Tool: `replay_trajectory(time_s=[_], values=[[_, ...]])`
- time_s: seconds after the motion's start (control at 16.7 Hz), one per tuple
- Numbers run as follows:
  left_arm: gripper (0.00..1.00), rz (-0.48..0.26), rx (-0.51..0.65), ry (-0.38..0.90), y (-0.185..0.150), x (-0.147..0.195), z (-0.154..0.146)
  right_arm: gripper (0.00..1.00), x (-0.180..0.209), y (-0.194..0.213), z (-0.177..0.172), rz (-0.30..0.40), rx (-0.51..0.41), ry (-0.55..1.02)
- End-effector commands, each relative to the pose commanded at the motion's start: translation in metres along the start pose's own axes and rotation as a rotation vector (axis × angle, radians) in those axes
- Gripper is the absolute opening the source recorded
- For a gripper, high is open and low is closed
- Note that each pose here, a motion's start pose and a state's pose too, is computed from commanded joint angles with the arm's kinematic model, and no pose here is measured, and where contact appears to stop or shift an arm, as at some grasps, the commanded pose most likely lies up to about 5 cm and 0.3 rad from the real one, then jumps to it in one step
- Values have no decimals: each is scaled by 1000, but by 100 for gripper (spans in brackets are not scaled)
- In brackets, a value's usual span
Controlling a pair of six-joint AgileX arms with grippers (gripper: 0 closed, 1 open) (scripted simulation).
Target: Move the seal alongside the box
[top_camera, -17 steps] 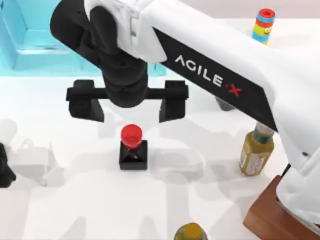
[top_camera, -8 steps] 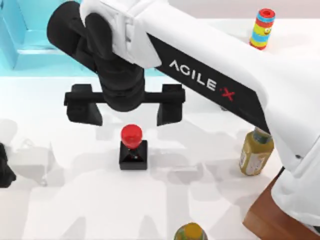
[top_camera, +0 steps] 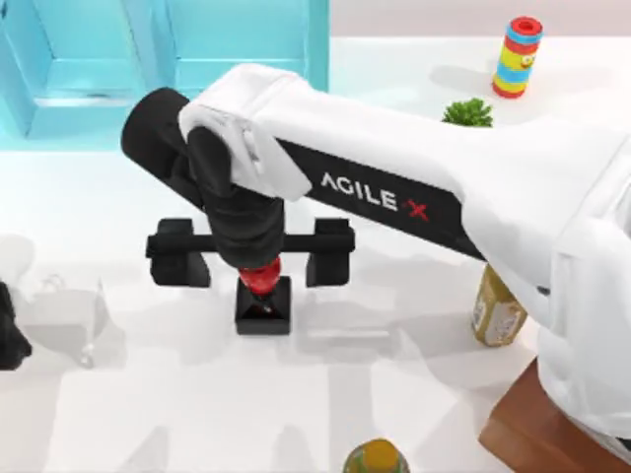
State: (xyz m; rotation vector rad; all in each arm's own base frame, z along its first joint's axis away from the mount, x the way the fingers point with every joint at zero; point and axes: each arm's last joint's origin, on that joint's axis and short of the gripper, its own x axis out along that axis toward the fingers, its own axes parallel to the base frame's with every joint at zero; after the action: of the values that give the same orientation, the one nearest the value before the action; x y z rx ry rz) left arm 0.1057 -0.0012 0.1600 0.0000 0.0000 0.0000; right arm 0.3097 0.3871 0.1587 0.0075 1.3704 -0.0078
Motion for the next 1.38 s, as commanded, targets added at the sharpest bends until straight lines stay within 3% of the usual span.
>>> replay_trajectory(time_s=[0.36, 1.14, 1.38], values=[[100, 0, 0, 0, 0, 0, 0, 100, 11, -1, -1, -1, 0, 1], [100, 0, 0, 0, 0, 0, 0, 2, 11, -1, -1, -1, 0, 1], [100, 0, 0, 0, 0, 0, 0, 0, 11, -1, -1, -1, 0, 1]])
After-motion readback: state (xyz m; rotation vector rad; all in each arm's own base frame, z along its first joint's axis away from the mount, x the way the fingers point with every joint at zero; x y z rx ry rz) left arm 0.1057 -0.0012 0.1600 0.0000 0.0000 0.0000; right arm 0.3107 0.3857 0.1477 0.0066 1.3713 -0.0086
